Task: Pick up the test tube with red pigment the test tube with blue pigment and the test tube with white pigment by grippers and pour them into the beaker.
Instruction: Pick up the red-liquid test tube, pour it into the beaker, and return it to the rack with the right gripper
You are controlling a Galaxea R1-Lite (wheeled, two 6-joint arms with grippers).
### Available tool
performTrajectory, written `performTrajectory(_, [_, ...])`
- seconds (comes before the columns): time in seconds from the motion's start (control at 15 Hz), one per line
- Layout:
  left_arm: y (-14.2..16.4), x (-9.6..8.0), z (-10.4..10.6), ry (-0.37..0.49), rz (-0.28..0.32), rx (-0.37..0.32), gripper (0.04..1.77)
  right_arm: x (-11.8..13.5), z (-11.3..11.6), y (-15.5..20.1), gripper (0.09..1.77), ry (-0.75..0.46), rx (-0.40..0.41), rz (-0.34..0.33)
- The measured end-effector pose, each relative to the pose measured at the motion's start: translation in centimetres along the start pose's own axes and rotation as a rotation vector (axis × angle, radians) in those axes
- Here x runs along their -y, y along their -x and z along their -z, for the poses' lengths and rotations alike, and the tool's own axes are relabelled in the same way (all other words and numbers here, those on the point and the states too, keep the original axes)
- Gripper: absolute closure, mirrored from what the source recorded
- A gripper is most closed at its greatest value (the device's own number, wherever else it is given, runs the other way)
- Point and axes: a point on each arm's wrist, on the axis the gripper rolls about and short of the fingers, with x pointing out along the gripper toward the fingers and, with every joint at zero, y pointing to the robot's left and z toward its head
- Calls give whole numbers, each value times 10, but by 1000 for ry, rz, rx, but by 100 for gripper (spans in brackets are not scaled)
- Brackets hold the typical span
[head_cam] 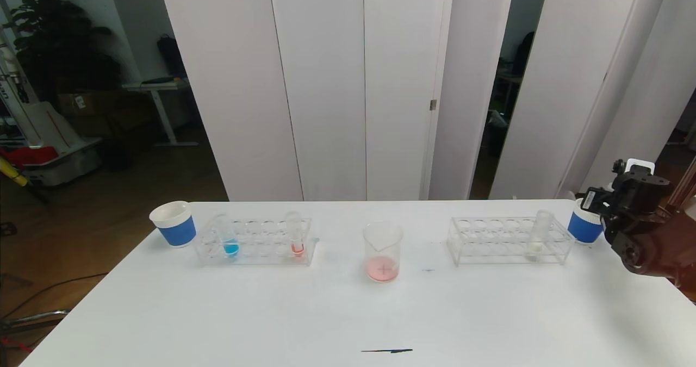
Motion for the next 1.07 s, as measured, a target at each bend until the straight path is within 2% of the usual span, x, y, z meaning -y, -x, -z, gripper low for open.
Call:
performTrajectory(0.07, [0, 0, 0, 0, 0, 0, 6, 0, 0, 0, 125, 0, -1, 0])
performTrajectory(0.13, [0, 0, 0, 0, 0, 0, 6, 0, 0, 0, 110, -2, -1, -2])
performTrajectory(0.2, [0, 0, 0, 0, 0, 0, 6, 0, 0, 0, 81, -1, -1, -2])
performTrajectory(0.27, [0, 0, 0, 0, 0, 0, 6, 0, 0, 0, 44, -2, -1, -2])
performTrajectory(0.33, [0, 0, 0, 0, 0, 0, 6, 0, 0, 0, 19, -2, 0, -1])
performTrajectory(0.4, [0, 0, 0, 0, 0, 0, 6, 0, 0, 0, 11, -1, 0, 0])
performTrajectory(0.6, [0, 0, 0, 0, 0, 0, 6, 1, -4, 1, 11, -5, 8, 1])
performTrajectory(0.8, [0, 0, 0, 0, 0, 0, 6, 2, -19, 6, 11, -11, 20, -19])
performTrajectory(0.93, [0, 0, 0, 0, 0, 0, 6, 1, -38, 16, 11, -15, 25, -54])
performTrajectory(1.07, [0, 0, 0, 0, 0, 0, 6, 3, -68, 39, 11, -15, 28, -126])
